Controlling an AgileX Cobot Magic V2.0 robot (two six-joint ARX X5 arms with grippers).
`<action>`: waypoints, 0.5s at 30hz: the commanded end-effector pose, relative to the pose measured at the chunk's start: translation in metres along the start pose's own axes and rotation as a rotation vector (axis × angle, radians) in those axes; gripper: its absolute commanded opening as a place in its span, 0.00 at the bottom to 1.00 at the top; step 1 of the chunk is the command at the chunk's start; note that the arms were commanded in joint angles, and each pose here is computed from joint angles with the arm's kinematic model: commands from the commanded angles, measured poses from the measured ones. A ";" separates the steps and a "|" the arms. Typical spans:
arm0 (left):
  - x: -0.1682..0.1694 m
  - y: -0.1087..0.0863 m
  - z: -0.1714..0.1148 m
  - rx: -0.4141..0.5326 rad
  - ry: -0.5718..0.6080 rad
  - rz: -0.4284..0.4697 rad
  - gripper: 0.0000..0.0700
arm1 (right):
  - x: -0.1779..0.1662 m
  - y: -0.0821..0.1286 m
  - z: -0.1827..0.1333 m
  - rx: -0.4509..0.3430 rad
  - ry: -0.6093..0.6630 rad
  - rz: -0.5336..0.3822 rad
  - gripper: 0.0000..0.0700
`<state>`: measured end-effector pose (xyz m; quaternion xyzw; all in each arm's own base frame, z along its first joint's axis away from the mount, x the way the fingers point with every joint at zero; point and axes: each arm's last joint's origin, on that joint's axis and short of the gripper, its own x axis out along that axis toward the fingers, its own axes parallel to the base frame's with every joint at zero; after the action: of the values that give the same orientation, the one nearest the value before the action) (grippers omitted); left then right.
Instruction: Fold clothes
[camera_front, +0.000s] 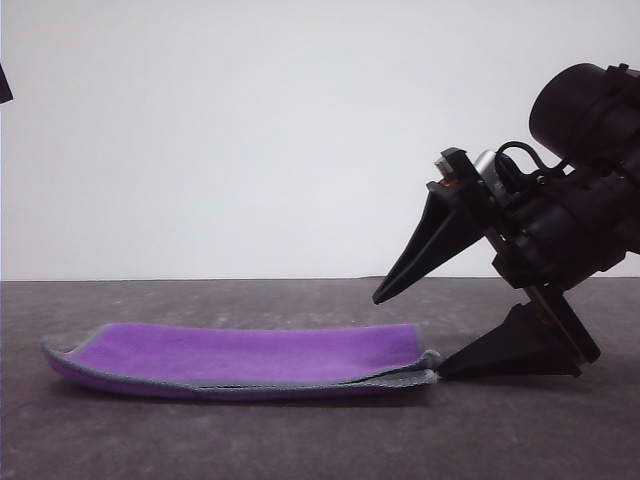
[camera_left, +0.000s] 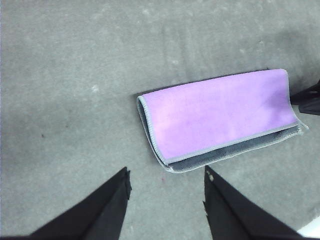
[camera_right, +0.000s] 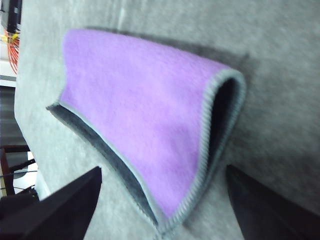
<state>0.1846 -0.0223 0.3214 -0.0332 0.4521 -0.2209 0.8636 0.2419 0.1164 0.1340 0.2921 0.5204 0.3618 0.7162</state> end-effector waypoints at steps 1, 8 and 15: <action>0.000 0.001 0.003 -0.007 -0.005 0.002 0.41 | 0.006 -0.001 0.000 0.026 0.010 -0.004 0.64; 0.000 0.001 0.003 -0.012 -0.005 0.002 0.41 | 0.010 0.005 0.000 0.019 0.005 0.017 0.53; 0.000 0.001 0.003 -0.012 -0.004 0.002 0.41 | 0.011 0.006 -0.001 0.023 0.006 0.018 0.32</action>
<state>0.1845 -0.0224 0.3214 -0.0387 0.4536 -0.2181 0.8632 0.2402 0.1265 0.1351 0.3022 0.5220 0.3637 0.7099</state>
